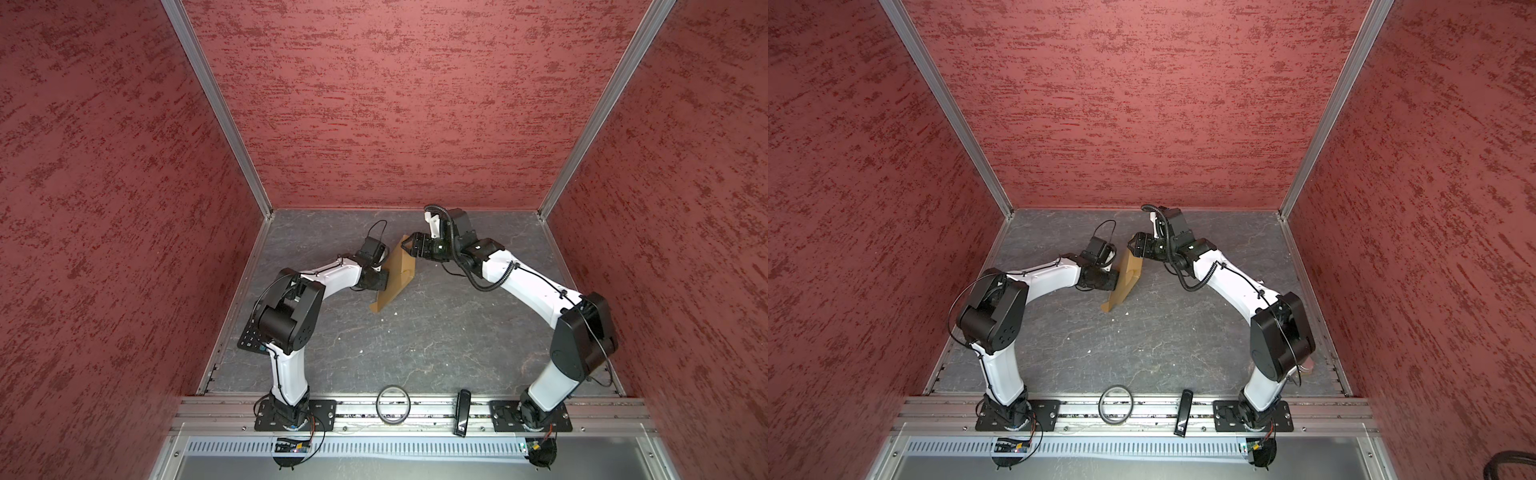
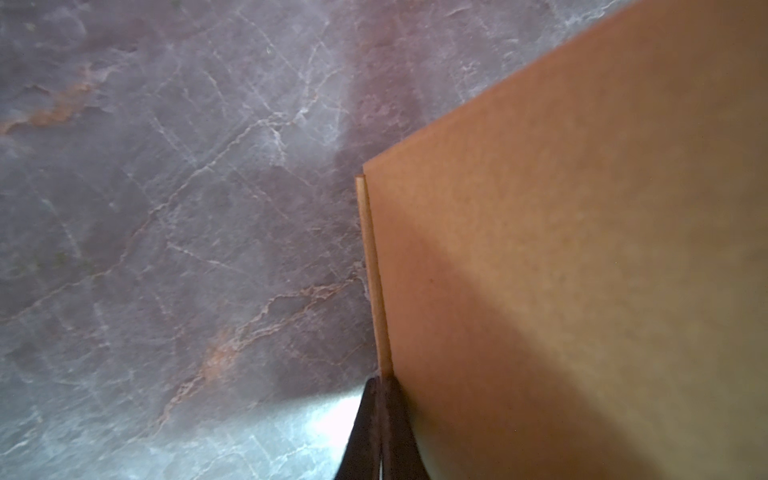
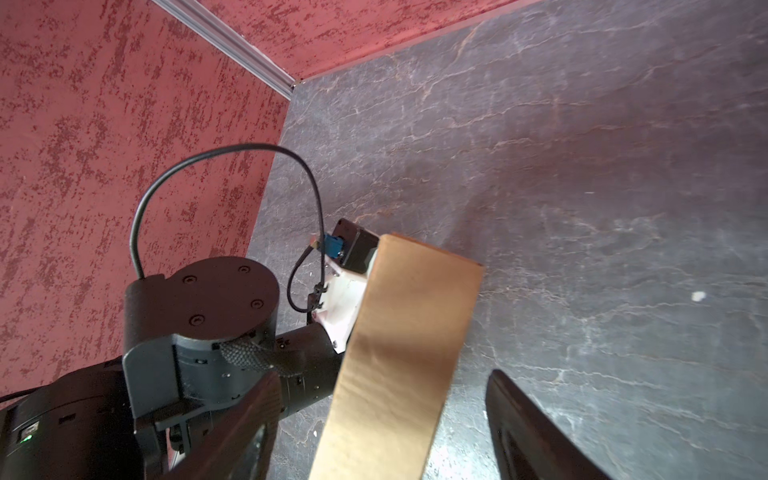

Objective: Fold the paper box

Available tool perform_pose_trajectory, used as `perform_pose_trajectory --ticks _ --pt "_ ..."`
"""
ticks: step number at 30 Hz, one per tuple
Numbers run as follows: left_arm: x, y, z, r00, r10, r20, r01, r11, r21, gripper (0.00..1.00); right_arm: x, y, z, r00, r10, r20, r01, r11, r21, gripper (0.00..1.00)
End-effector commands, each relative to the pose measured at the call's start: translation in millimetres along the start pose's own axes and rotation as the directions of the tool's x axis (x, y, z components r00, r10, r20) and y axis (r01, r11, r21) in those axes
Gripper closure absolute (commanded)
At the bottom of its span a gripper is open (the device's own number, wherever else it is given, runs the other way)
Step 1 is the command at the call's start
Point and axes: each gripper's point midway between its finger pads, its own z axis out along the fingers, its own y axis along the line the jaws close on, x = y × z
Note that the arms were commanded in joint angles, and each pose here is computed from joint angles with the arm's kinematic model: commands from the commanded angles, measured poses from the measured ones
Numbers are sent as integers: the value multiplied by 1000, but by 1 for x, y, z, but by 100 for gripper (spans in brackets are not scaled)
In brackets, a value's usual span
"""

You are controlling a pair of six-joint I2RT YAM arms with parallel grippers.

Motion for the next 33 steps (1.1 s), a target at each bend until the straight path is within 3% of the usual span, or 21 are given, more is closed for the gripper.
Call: perform_pose_trajectory --ticks 1,16,27,33 --pt "1 -2 -1 1000 18 -10 -18 1000 0 95 2 8 5 1000 8 -23 -8 1000 -3 22" --pt "-9 -4 -9 999 24 34 -23 999 -22 95 34 -9 26 987 50 -151 -38 996 81 27" --pt "-21 -5 -16 996 33 80 -28 998 -56 95 44 -11 22 980 93 -177 -77 992 96 41" --pt "-26 -7 -24 994 47 102 -39 996 -80 94 47 -13 22 980 114 -165 -99 990 97 41"
